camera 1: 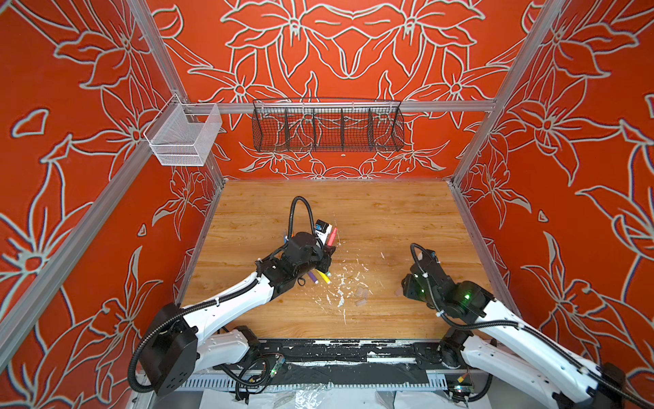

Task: Insert the pens into the pen caps
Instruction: 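Move the right gripper away to a translucent white cap on the table, then lower the right gripper and close it on the white cap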

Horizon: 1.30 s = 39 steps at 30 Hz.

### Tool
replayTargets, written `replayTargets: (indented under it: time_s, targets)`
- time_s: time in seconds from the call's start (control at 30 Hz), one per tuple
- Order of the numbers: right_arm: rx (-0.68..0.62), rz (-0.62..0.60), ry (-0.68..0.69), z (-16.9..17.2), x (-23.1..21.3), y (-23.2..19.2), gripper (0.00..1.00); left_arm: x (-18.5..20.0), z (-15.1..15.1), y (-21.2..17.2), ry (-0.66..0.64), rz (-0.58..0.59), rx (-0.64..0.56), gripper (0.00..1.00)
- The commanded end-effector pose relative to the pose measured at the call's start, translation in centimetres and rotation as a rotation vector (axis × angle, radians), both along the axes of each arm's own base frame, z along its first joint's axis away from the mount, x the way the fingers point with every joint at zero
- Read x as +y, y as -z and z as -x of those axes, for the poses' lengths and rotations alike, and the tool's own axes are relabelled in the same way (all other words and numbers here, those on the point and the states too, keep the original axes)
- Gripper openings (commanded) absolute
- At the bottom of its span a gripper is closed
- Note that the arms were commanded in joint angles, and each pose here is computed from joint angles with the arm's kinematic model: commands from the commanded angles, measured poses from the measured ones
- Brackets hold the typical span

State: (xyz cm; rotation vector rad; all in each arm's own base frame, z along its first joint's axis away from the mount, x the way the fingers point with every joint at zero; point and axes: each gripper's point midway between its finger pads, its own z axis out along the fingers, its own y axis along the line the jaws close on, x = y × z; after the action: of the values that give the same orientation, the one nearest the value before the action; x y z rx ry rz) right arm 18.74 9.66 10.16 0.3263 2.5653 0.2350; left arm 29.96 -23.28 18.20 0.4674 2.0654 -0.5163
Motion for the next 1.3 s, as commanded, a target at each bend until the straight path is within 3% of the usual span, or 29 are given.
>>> replayTargets:
  time_s: [0.0, 0.4, 0.67, 1.07, 1.27]
  targets:
    - [0.046, 0.027, 0.034, 0.5, -0.5, 1.0, 0.48, 0.4, -0.3, -1.2, -0.023, 0.026, -0.048, 0.0]
    - [0.064, 0.061, 0.052, -0.7, 0.1, 4.5, 0.43, 0.1, -0.6, -1.2, -0.031, 0.046, -0.043, 0.0]
    - [0.065, 0.027, 0.022, -1.7, 1.7, 5.4, 0.47, -0.1, -0.4, -1.3, -0.019, 0.061, -0.037, 0.0]
    - [0.132, 0.123, 0.06, -1.8, 0.9, 7.7, 0.48, -0.1, -0.1, -1.7, -0.003, 0.064, -0.045, 0.0]
    - [0.148, 0.151, 0.062, -1.5, 0.4, 8.0, 0.38, 0.2, 0.0, -2.0, -0.012, 0.06, -0.059, 0.0]
